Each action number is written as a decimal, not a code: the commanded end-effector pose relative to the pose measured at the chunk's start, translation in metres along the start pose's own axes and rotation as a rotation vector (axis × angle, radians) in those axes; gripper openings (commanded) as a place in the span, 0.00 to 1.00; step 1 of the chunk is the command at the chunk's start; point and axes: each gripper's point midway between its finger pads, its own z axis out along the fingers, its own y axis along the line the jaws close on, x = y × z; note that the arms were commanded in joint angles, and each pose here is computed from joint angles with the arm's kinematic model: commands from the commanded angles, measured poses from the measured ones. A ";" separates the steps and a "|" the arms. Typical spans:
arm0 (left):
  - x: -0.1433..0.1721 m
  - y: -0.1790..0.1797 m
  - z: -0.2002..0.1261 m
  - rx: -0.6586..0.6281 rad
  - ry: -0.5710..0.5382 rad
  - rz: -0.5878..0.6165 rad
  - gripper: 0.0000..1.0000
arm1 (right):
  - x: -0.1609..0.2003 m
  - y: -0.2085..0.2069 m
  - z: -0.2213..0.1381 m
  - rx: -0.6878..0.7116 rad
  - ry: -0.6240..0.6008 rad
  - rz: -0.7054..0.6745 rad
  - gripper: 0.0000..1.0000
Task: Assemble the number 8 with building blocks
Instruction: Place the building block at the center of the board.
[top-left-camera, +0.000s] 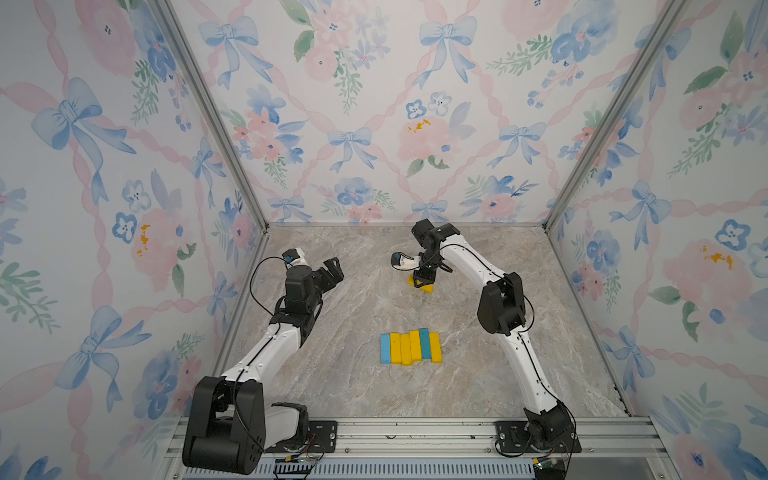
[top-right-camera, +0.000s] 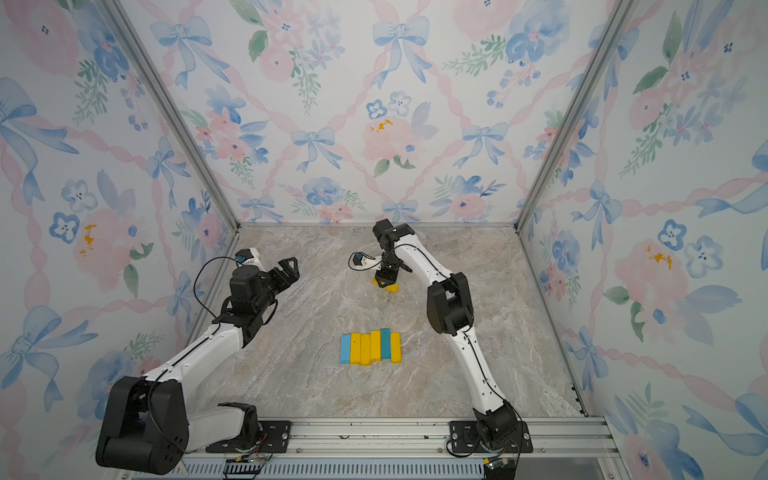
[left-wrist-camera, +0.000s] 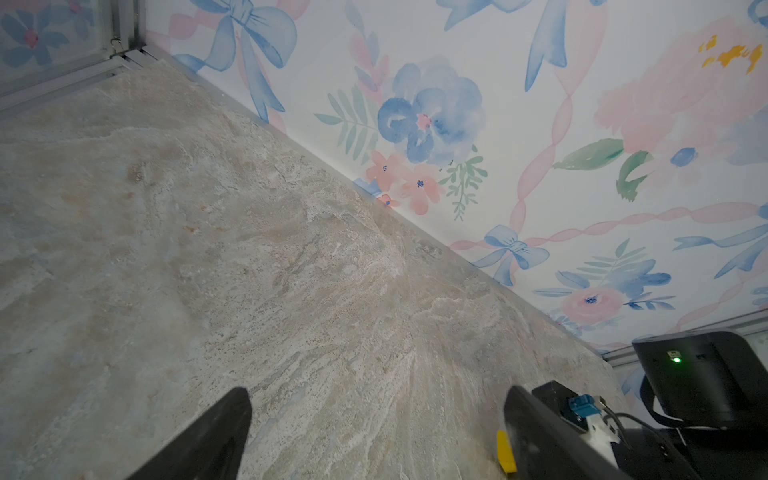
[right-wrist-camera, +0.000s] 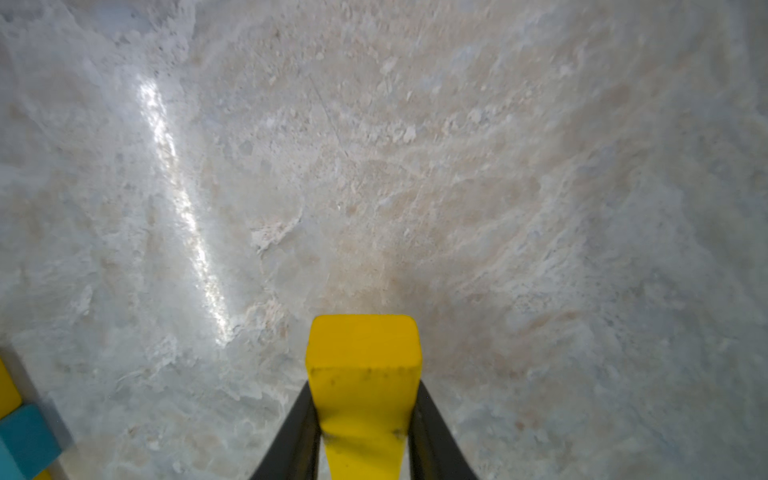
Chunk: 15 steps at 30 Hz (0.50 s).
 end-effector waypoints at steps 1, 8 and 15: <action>-0.003 0.002 0.003 -0.015 -0.001 0.023 0.98 | 0.014 0.002 0.014 -0.002 0.098 -0.091 0.30; 0.000 0.005 0.009 -0.023 0.015 0.023 0.98 | 0.015 -0.009 0.024 0.075 0.159 -0.149 0.30; 0.003 0.007 0.012 -0.026 0.025 0.020 0.98 | 0.009 -0.026 0.032 0.172 0.181 -0.191 0.30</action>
